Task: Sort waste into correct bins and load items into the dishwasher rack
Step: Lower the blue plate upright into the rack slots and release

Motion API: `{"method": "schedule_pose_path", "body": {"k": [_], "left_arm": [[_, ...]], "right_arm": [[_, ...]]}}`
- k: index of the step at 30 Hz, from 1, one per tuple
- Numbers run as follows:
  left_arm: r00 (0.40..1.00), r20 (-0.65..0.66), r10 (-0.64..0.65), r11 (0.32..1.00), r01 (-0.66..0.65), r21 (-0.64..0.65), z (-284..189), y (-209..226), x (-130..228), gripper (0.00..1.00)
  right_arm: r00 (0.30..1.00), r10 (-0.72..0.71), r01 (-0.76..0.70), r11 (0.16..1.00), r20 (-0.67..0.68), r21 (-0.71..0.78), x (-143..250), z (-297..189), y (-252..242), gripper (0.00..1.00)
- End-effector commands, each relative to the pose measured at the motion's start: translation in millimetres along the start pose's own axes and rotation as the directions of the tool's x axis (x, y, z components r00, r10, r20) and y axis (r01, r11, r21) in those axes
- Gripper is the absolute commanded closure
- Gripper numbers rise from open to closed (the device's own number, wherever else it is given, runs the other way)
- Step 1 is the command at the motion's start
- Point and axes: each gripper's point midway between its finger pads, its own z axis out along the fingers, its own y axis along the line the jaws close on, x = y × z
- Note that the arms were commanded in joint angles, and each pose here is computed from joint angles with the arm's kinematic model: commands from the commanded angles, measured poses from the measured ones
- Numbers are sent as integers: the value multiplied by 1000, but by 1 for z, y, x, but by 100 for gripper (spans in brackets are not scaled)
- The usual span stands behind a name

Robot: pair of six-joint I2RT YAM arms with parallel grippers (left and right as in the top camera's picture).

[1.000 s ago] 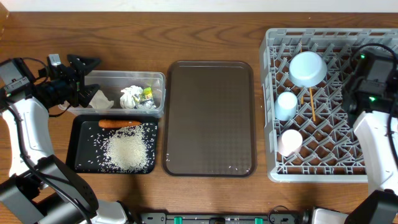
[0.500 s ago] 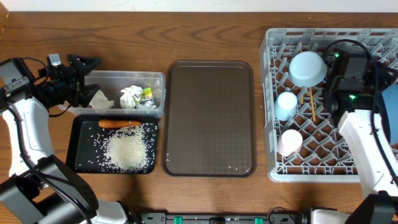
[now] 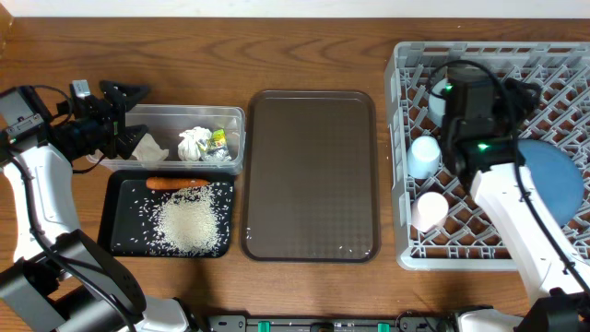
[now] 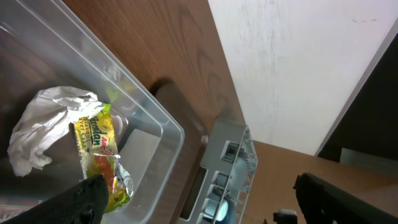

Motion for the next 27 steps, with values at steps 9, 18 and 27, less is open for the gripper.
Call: {"method": "schedule_pose_path", "body": {"k": [9, 18, 27], "left_arm": [[999, 2, 34, 999, -34, 15, -4, -5, 3, 2], [999, 2, 34, 999, -34, 15, -4, -5, 3, 2], [999, 2, 34, 999, -34, 15, -4, -5, 3, 2]], "right_arm": [[949, 301, -302, 953, 93, -13, -15, -16, -11, 20], [690, 686, -587, 716, 231, -378, -22, -40, -20, 21], [277, 961, -373, 110, 2, -921, -62, -108, -18, 1]]}}
